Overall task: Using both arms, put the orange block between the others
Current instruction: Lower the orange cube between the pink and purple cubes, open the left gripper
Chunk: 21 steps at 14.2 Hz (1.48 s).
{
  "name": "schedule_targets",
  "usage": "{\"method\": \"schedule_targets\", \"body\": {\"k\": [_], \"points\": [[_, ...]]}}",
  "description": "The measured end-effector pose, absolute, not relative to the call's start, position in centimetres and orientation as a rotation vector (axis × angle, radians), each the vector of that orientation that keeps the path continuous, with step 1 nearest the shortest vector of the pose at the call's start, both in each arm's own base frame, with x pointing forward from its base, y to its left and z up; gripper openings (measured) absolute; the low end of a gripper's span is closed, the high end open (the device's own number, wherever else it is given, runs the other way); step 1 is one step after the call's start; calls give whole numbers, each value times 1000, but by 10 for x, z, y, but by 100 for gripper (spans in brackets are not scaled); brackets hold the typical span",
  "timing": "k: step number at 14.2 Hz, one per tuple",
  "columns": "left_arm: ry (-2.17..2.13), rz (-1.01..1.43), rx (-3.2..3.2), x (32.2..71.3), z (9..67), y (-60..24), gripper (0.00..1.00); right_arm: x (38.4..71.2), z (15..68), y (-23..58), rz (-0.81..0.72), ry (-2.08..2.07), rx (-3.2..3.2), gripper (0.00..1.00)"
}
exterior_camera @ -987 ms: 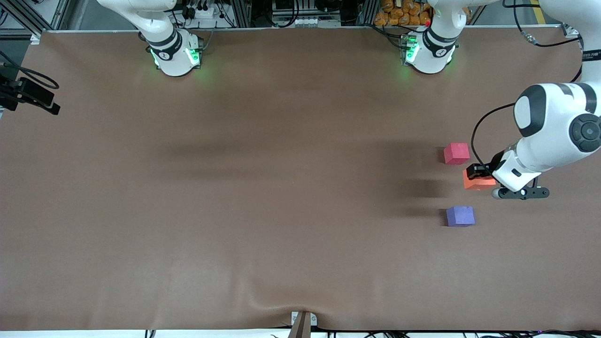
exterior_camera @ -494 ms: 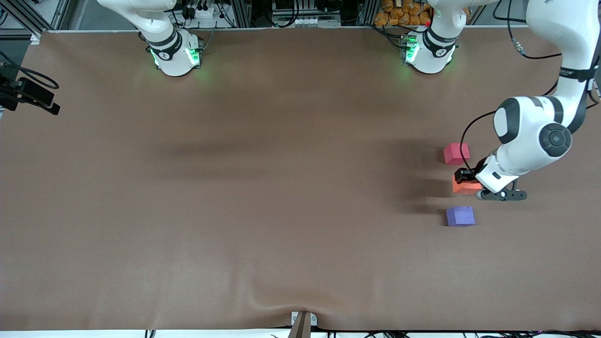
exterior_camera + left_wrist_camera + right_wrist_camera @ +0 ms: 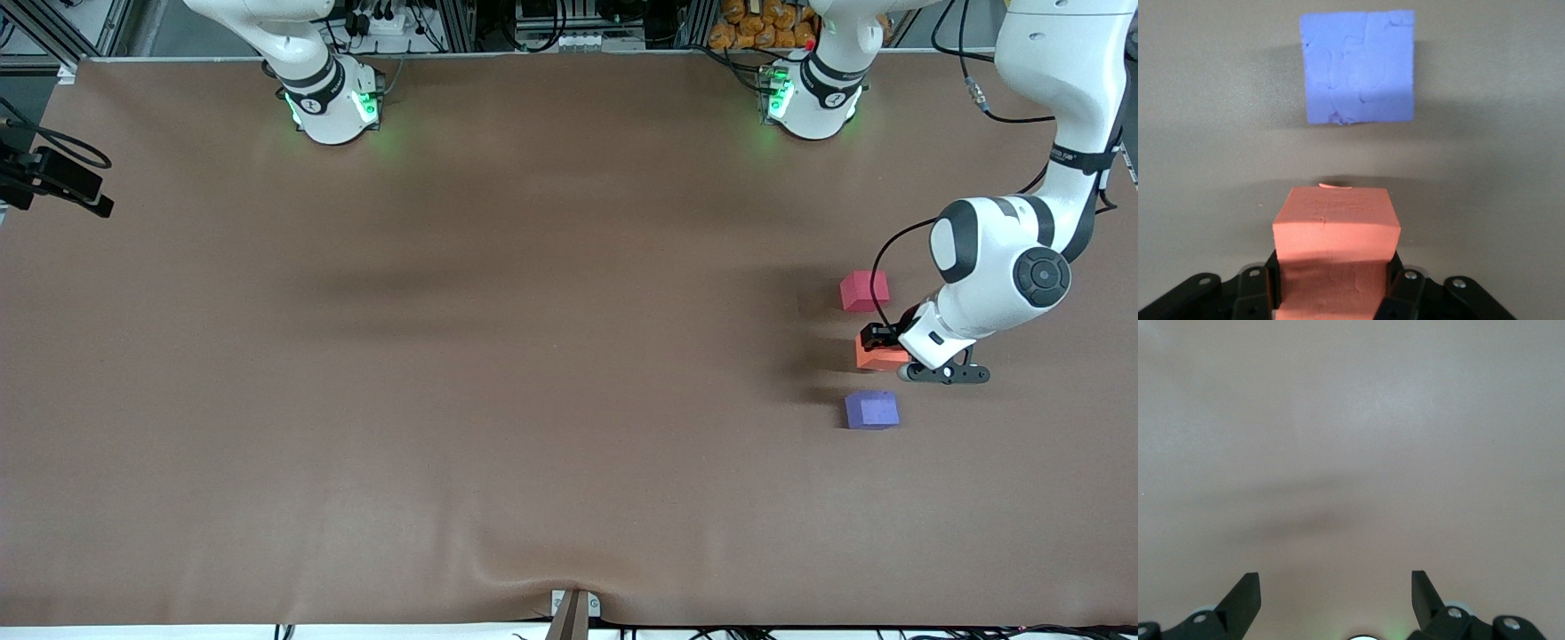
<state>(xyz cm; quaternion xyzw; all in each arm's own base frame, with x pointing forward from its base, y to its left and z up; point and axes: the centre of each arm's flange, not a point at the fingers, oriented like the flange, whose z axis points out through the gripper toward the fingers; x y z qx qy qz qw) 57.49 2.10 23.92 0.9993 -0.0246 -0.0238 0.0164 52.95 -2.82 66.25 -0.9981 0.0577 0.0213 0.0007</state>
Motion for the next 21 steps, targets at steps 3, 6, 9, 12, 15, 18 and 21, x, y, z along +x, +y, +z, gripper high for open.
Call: {"method": "schedule_targets", "body": {"k": [3, 6, 9, 12, 15, 18, 21], "points": [[-79, -92, 3103, 574, 227, 20, 56, 530, 662, -28, 67, 181, -3134, 100], [-95, -103, 3098, 573, 216, 16, 56, 530, 662, -28, 67, 181, -3134, 100], [-130, -106, 3095, 573, 210, 17, 56, 530, 662, -28, 67, 181, -3134, 100], [-133, -111, 3093, 572, 207, 17, 56, 530, 662, -28, 67, 181, -3135, 100], [-133, -115, 3093, 572, 205, 17, 56, 530, 662, -28, 67, 182, -3135, 100], [-134, -112, 3093, 572, 205, 16, 81, 530, 662, -28, 67, 182, -3135, 100], [-134, -98, 3094, 576, 209, 16, 100, 530, 662, -28, 67, 182, -3135, 100]]}}
